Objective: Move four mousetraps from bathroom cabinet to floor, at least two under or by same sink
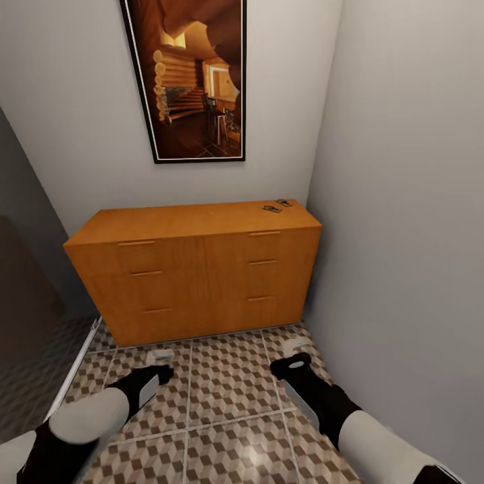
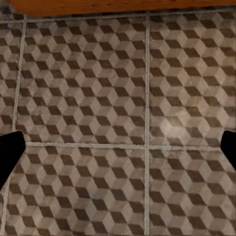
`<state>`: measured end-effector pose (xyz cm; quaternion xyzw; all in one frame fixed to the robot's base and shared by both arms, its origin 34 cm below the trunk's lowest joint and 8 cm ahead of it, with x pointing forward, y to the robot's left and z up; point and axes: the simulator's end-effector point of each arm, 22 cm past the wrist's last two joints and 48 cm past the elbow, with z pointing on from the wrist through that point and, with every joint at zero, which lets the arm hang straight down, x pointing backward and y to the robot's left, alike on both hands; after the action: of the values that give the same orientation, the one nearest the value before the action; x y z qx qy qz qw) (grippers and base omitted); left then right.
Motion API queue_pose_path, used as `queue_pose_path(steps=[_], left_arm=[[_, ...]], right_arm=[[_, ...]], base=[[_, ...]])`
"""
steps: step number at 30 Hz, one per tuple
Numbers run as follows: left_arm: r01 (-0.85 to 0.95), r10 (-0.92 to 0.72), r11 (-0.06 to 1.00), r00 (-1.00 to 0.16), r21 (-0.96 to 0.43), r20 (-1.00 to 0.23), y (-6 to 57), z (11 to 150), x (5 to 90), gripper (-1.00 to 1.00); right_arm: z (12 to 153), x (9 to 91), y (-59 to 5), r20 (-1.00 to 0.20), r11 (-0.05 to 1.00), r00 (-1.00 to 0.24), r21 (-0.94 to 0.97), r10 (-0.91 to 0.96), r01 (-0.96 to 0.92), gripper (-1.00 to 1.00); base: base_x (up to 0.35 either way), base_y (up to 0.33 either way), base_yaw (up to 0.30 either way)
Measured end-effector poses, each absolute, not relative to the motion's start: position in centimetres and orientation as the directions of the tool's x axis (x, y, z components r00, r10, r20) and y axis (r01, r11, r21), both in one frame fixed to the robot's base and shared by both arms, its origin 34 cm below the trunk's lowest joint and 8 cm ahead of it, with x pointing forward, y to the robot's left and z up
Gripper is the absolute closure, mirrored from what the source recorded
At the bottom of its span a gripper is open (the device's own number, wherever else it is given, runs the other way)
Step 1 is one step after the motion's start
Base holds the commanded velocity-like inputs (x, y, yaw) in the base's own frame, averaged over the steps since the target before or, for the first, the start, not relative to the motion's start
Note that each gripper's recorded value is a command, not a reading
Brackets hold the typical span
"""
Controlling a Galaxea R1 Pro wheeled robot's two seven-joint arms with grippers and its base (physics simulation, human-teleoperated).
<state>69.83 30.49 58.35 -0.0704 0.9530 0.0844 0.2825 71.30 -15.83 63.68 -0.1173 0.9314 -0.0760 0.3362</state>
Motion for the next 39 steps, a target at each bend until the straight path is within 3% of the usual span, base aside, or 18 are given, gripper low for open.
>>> queue_pose_path(steps=[17,39], left_arm=[[-0.119,-0.065,0.991,-0.841,0.066,-0.538,25.5,72.1,82.2,-1.00],[-0.036,-0.061,0.998,-0.843,-0.056,-0.534,20.5,89.3,89.4,-1.00]], right_arm=[[81.3,77.3,-19.5,-0.676,0.993,-0.728,-0.096,-0.112,-0.063,-1.00],[97.5,85.2,-21.8,-0.832,0.988,-0.544,-0.153,-0.110,0.034,-1.00]], base=[[0.000,0.000,0.000],[0.000,0.000,0.000]])
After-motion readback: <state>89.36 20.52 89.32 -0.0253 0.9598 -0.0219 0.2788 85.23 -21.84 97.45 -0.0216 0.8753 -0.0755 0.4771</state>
